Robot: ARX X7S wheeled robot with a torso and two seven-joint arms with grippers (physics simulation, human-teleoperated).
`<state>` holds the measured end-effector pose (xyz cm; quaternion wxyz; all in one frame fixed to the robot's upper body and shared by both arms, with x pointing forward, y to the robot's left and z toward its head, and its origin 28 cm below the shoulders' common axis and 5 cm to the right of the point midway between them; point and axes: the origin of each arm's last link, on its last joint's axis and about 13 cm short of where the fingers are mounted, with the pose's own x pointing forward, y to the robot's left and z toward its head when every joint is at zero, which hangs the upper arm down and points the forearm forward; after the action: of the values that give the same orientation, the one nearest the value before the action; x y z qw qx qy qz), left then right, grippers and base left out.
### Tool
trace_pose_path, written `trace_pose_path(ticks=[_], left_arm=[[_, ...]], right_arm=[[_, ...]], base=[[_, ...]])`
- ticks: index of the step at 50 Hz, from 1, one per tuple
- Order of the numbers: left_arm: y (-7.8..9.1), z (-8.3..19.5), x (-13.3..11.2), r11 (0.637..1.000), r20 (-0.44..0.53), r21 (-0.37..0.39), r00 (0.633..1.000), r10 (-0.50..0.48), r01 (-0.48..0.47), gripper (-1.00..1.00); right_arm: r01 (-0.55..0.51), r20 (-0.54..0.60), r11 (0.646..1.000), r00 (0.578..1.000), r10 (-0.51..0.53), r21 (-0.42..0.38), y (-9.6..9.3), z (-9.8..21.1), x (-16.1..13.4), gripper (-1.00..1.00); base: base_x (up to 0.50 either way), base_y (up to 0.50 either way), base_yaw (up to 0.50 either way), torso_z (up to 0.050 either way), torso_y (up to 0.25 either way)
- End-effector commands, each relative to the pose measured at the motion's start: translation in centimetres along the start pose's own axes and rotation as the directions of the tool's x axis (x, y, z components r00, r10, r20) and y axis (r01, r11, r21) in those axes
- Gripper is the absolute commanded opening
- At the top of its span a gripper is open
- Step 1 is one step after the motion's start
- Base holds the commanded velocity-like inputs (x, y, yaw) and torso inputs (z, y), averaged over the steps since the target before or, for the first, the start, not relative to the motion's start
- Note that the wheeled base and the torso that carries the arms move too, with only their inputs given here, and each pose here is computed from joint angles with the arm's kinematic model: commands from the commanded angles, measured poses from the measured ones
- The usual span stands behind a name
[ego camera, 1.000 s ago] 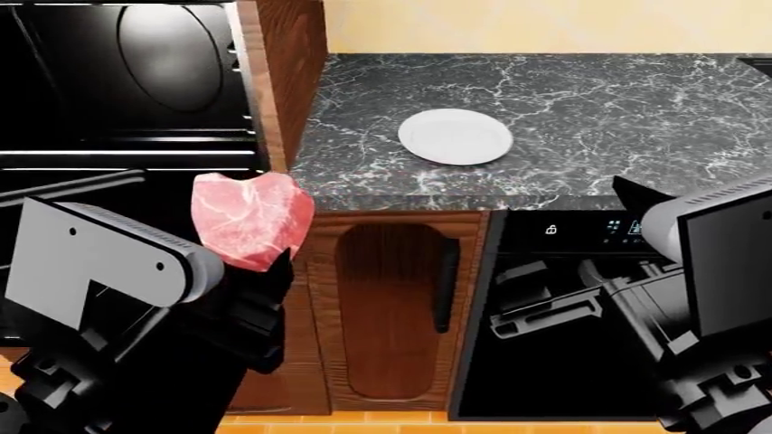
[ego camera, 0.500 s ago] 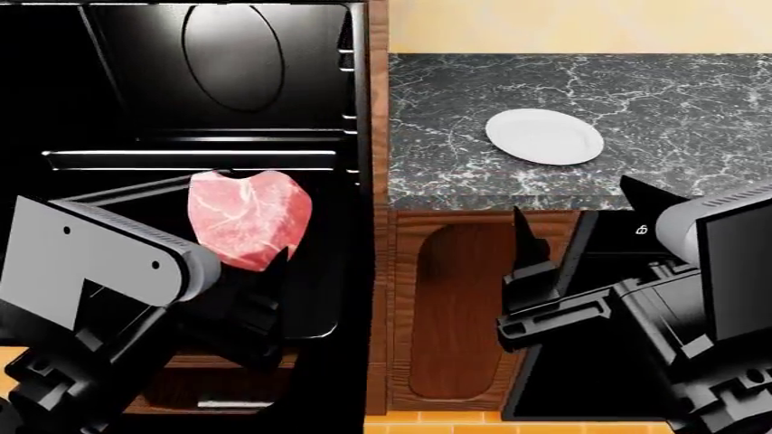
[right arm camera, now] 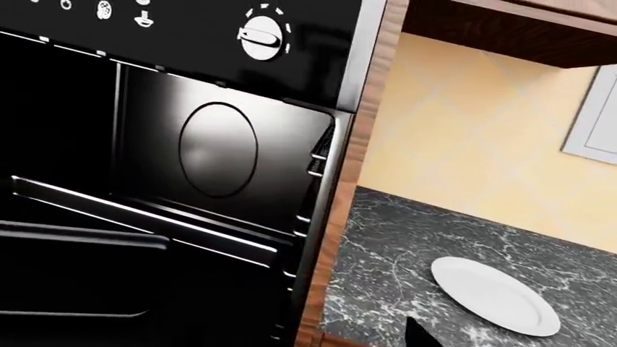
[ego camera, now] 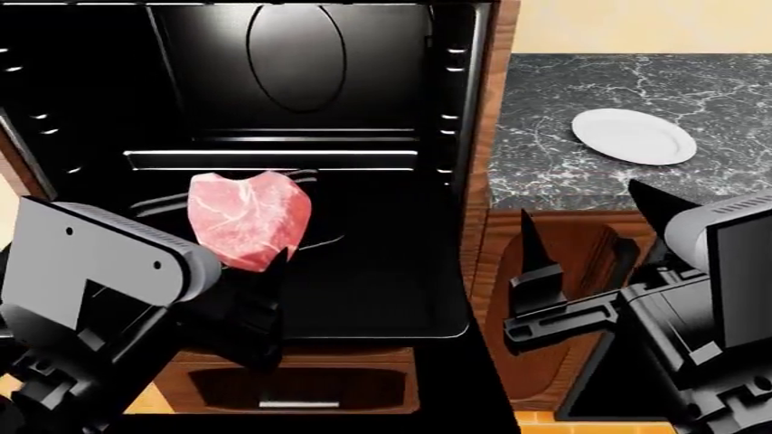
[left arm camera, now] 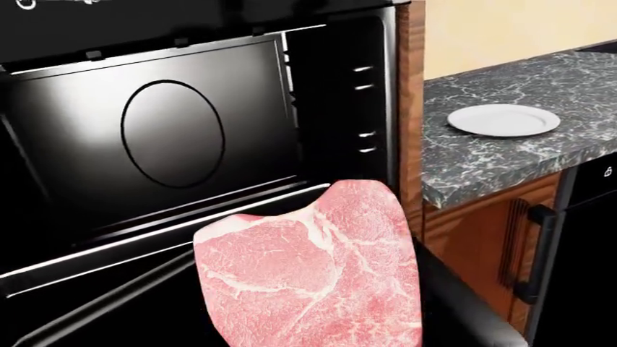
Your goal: Place the steak on the rack of the oven.
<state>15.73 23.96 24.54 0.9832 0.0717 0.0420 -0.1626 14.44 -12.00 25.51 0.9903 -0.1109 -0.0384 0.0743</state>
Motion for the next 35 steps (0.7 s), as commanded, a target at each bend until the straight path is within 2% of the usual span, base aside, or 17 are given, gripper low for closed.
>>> trace_pose_path(ticks=[1, 18, 23, 35], left_arm=[[0.1, 0.1, 0.3, 1.000, 0.014, -0.012, 1.000, 0.013, -0.013, -1.00], [0.1, 0.1, 0.6, 1.000, 0.016, -0.017, 1.000, 0.009, -0.009, -1.00], [-0.2, 0.0, 0.8, 1.000, 0.010, -0.016, 1.000, -0.005, 0.005, -1.00], [-0.4, 0.2, 1.8, 0.998, 0.008, -0.015, 0.998, -0.067, 0.067, -1.00]], right_arm=[[0.008, -0.003, 1.000, 1.000, -0.008, 0.000, -0.1, -0.2, 0.0, 1.00], [0.016, -0.015, 1.000, 1.000, -0.016, 0.012, -0.4, -0.6, 0.1, 1.00], [0.040, -0.015, 0.998, 0.999, -0.039, 0.044, -0.6, -0.8, 0.2, 1.00], [0.072, -0.022, 0.997, 0.997, -0.072, 0.021, -0.6, -1.1, 0.2, 1.00]], base=[[0.00, 0.50, 0.00, 0.000, 0.000], [0.00, 0.49, 0.00, 0.000, 0.001], [0.03, 0.06, 0.00, 0.000, 0.000], [0.00, 0.00, 0.00, 0.000, 0.000]])
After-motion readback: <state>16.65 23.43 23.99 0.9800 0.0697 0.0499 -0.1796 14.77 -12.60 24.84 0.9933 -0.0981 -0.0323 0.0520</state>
